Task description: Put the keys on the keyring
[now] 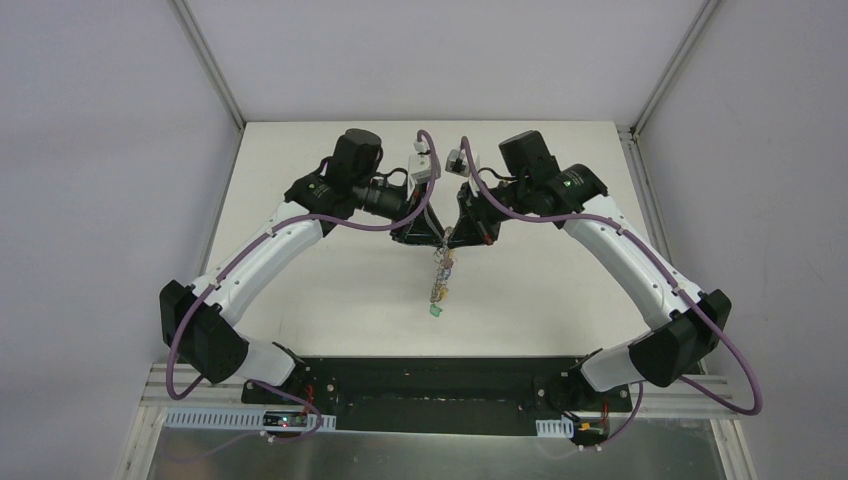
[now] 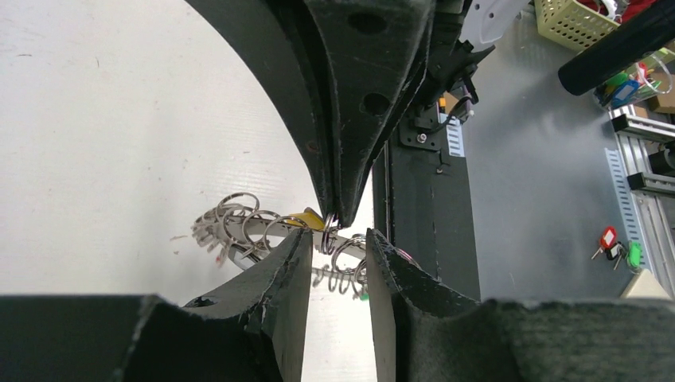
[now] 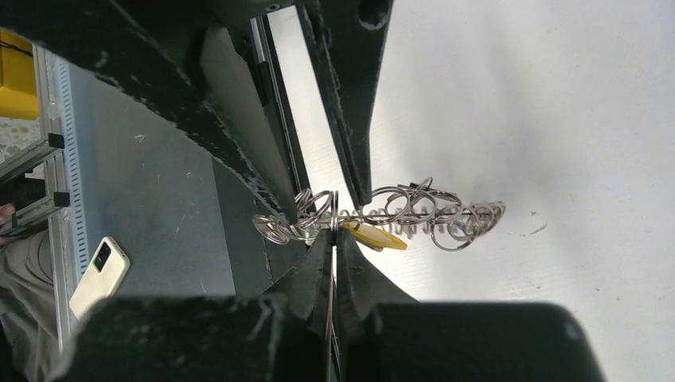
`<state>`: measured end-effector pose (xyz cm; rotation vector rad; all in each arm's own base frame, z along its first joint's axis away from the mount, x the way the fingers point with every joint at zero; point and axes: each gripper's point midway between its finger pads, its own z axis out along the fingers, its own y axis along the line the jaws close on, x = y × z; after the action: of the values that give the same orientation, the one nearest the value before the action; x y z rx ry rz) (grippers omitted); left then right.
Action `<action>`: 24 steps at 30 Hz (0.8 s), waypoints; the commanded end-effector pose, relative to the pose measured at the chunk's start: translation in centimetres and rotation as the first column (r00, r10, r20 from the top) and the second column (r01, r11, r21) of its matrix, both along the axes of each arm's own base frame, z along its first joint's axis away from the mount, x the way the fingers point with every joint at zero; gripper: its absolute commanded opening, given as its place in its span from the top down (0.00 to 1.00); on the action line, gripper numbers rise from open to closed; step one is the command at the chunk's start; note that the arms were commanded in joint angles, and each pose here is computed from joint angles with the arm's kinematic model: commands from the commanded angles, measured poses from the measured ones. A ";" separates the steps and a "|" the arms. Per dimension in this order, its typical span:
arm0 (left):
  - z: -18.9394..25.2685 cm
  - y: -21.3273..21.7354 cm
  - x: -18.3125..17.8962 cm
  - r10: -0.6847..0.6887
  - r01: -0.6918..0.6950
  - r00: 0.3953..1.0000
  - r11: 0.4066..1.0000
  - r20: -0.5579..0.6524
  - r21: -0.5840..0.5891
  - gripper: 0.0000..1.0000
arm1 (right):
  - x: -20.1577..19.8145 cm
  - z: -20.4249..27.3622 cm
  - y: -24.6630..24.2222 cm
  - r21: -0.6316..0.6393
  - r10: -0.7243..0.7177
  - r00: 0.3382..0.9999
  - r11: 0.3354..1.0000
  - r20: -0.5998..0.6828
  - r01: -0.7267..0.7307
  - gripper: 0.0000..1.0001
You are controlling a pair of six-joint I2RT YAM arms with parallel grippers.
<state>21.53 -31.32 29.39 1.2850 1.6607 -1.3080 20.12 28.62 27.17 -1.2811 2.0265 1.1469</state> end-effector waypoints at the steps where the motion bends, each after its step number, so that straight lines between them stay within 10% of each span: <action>1: 0.9 -0.5 0.2 -0.021 0.022 0.998 1.000 0.062 -0.010 0.70 | 0.1 2.3 0.6 0.051 0.024 0.998 0.998 0.063 -0.027 1.00; 24: 1.5 -1.1 0.1 -0.024 0.025 0.999 0.999 0.038 -0.040 0.81 | 0.0 1.6 0.6 0.044 0.028 0.998 0.999 0.054 -0.030 1.00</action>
<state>21.83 -31.89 28.63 1.2845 1.6820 -1.3142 20.08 28.65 27.15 -1.2845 2.0254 1.1448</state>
